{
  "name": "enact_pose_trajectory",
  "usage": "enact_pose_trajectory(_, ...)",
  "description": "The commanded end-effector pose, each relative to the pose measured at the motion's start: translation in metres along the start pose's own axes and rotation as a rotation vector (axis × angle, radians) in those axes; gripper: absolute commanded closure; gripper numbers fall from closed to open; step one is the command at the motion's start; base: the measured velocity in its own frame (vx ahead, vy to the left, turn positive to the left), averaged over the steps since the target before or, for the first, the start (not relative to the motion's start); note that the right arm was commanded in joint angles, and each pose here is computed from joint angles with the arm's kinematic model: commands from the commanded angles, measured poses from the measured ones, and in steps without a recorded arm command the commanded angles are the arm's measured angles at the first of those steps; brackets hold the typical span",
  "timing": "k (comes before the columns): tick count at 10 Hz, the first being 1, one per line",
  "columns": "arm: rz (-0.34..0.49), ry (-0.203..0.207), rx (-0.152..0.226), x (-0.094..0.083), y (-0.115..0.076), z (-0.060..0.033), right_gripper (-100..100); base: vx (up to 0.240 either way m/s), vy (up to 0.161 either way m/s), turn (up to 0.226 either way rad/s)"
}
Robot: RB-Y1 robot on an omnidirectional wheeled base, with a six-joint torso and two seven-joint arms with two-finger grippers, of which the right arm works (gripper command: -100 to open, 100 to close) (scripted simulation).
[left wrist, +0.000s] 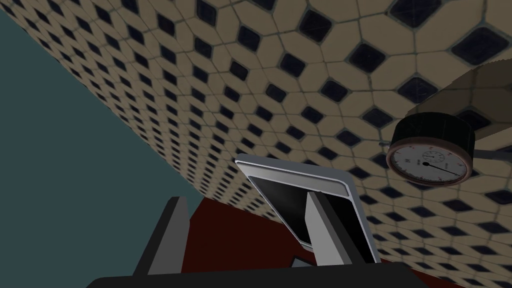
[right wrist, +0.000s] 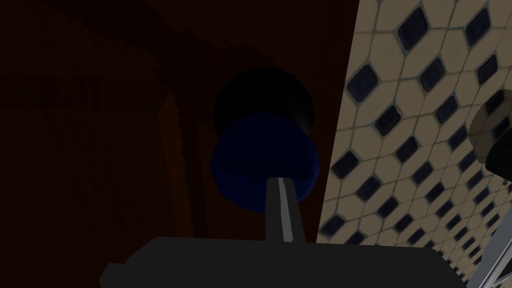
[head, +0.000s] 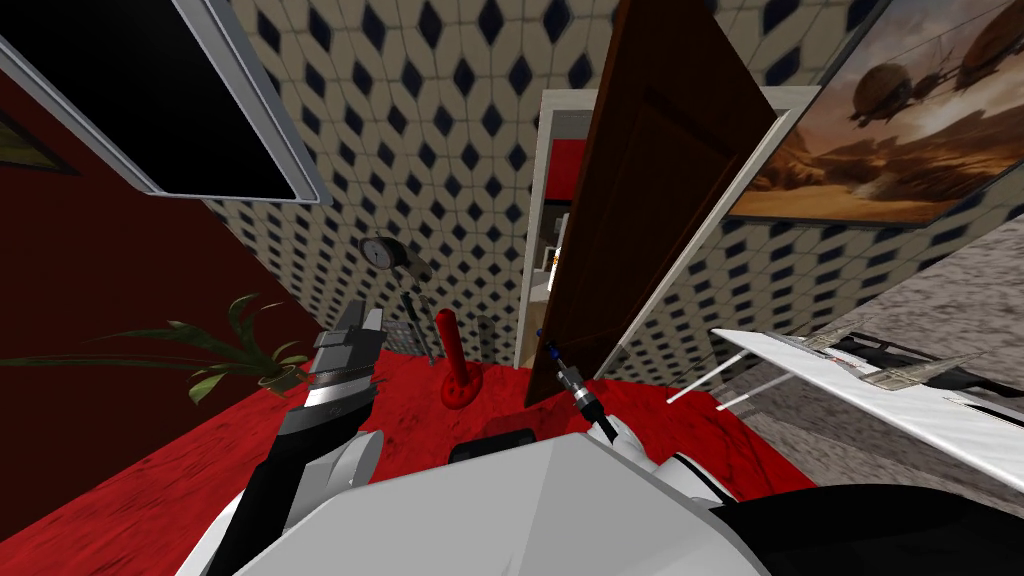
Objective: Pull the door open
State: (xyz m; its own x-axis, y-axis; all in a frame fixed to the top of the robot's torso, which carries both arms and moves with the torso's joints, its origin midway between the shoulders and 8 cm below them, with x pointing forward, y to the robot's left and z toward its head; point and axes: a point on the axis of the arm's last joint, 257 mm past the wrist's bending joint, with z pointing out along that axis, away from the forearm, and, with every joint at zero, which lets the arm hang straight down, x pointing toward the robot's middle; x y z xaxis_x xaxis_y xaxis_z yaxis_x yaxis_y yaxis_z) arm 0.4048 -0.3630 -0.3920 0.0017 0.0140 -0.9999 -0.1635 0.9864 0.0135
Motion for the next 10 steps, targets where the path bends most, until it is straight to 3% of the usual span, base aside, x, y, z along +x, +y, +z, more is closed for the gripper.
enact_pose_trajectory(1,0.000,0.000,0.000,0.000,0.000,0.0000,100,-0.005,0.001,0.000)
enact_pose_trajectory(3,0.000,0.000,0.000,0.000,0.000,0.0000,100,0.000,0.000,0.000)
enact_pose_trajectory(4,-0.004,0.001,-0.005,0.000,-0.001,-0.0040,-100,-0.106,-0.016,-0.063)
enact_pose_trajectory(8,-0.012,0.004,-0.015,0.000,-0.004,-0.0110,-100,-0.176,-0.027,-0.039)
enact_pose_trajectory(10,-0.005,-0.005,-0.014,-0.001,0.002,-0.0073,-100,-0.036,-0.017,0.021)
